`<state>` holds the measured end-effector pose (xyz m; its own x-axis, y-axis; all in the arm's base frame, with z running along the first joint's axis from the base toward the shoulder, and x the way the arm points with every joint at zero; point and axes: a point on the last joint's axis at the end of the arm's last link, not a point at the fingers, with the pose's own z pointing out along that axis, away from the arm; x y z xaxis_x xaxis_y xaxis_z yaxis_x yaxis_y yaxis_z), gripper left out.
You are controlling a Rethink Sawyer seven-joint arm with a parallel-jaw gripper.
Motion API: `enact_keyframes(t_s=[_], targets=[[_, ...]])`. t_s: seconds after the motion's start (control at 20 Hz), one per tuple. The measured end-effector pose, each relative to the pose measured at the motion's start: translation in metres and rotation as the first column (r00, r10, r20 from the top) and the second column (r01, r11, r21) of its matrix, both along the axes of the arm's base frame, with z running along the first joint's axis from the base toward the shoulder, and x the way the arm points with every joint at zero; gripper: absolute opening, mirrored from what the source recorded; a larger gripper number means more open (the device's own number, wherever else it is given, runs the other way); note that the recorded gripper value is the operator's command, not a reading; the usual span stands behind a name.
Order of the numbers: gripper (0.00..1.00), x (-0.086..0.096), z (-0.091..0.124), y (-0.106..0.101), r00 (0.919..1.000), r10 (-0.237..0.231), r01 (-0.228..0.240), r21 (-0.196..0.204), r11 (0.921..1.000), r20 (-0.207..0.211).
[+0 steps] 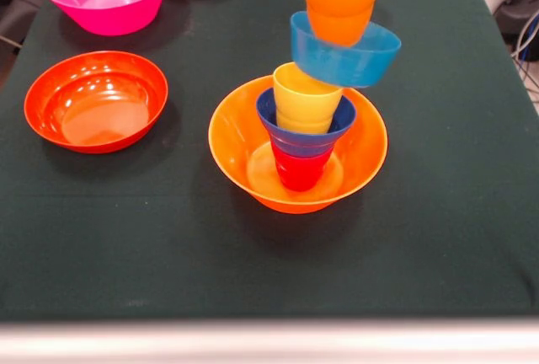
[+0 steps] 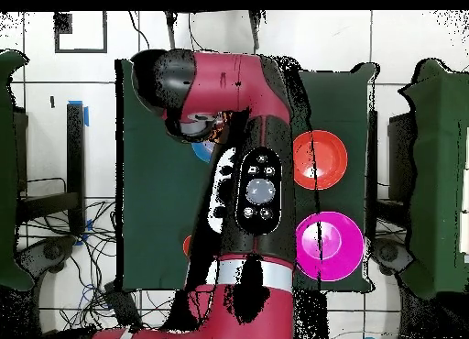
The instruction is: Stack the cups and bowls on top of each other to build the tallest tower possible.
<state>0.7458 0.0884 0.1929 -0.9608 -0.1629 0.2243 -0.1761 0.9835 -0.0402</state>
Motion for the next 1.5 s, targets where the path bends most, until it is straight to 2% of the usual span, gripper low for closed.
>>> enact_keyframes(t_s=[0.25, 0.75, 1.5], targets=[[0.00, -0.003, 0.009, -0.001, 0.9999, -0.001, 0.001, -0.004, 1.0000, 0.014], [0.00, -0.015, 0.023, -0.002, 0.9999, -0.004, 0.004, -0.004, 1.0000, 0.010], [0.00, -0.044, 0.045, 0.006, 0.9998, 0.004, -0.003, -0.004, 1.0000, 0.019]])
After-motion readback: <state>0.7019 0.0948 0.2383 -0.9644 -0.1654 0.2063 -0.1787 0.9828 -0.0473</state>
